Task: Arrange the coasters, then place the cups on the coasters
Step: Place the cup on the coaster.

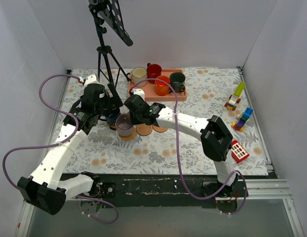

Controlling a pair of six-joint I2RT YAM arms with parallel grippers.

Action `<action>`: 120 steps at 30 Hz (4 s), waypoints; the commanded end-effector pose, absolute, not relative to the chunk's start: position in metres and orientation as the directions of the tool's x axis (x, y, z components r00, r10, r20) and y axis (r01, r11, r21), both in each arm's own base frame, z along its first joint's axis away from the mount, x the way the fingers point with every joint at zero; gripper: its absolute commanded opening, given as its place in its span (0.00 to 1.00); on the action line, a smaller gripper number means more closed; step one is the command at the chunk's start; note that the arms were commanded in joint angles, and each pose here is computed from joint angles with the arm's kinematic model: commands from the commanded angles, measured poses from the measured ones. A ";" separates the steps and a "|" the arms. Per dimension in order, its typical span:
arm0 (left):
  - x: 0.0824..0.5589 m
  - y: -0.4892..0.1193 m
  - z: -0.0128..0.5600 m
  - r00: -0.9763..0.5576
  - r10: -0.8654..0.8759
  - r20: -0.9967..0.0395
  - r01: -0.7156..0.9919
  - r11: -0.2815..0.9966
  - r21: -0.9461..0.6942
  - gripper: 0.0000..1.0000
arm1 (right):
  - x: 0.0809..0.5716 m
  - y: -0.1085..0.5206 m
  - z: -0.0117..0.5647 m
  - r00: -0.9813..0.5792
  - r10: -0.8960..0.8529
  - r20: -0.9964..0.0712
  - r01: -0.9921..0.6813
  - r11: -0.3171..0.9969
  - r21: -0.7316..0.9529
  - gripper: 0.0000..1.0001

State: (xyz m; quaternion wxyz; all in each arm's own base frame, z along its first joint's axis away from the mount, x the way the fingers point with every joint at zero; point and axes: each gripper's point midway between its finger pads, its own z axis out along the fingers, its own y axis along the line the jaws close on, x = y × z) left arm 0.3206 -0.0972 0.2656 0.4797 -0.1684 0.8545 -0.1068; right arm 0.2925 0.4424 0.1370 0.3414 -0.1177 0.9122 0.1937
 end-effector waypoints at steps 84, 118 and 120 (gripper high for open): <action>0.315 -0.098 0.269 -0.464 -0.394 -0.794 -0.152 0.918 -0.366 0.98 | 0.313 0.472 0.164 -0.609 -0.125 -0.783 -0.430 0.881 0.194 0.27; 0.332 -0.091 0.291 -0.427 -0.389 -0.817 -0.199 0.921 -0.334 0.98 | 0.343 0.361 0.279 -0.453 0.090 -0.887 -0.316 0.914 0.255 0.74; 0.338 -0.096 0.291 -0.440 -0.392 -0.808 -0.197 0.920 -0.340 0.98 | 0.351 0.328 0.284 -0.454 0.152 -0.878 -0.264 0.918 0.296 0.73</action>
